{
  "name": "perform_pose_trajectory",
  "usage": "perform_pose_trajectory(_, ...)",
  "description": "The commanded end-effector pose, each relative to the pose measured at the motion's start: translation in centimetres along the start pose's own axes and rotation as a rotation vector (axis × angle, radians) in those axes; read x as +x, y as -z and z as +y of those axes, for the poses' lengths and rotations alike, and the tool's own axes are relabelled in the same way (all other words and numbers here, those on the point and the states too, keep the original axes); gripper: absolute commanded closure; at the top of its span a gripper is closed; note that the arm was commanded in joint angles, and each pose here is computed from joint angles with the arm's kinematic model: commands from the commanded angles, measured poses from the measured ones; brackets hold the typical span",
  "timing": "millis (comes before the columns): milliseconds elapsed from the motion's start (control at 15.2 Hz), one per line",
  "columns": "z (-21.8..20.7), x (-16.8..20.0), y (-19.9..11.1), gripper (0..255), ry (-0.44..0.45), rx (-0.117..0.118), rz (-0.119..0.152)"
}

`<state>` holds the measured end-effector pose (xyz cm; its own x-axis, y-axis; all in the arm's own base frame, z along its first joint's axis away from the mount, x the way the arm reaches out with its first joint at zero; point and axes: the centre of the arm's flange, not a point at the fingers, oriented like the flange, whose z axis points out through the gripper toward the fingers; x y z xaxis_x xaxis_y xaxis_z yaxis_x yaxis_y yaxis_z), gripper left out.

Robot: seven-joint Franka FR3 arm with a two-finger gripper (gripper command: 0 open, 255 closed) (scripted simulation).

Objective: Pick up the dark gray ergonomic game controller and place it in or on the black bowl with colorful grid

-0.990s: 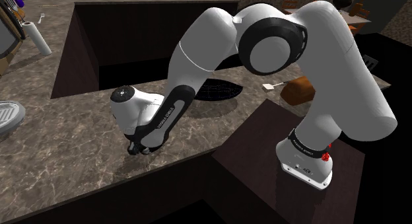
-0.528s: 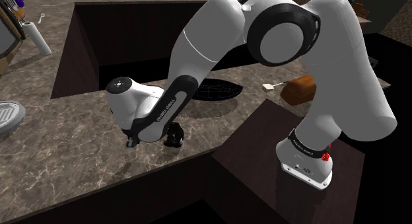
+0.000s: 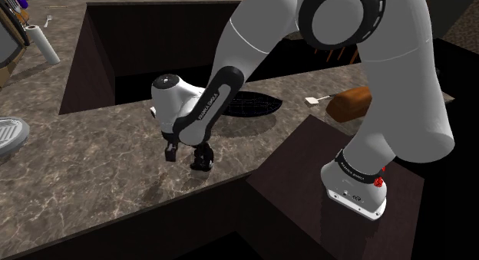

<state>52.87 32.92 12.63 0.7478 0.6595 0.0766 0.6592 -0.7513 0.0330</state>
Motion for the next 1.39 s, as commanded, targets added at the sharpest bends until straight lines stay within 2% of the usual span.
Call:
perform_pose_trajectory(0,2.4,-1.8,0.5,0,-0.006,0.014,-0.002)
perform_pose_trajectory(330,7.6,-5.8,1.2,0,-0.022,0.046,-0.006)
perform_pose_trajectory(858,7.4,-5.8,-2.8,0,-0.022,0.046,-0.006)
perform_pose_trajectory(1320,7.4,-5.9,-2.8,0,-0.022,0.046,-0.006)
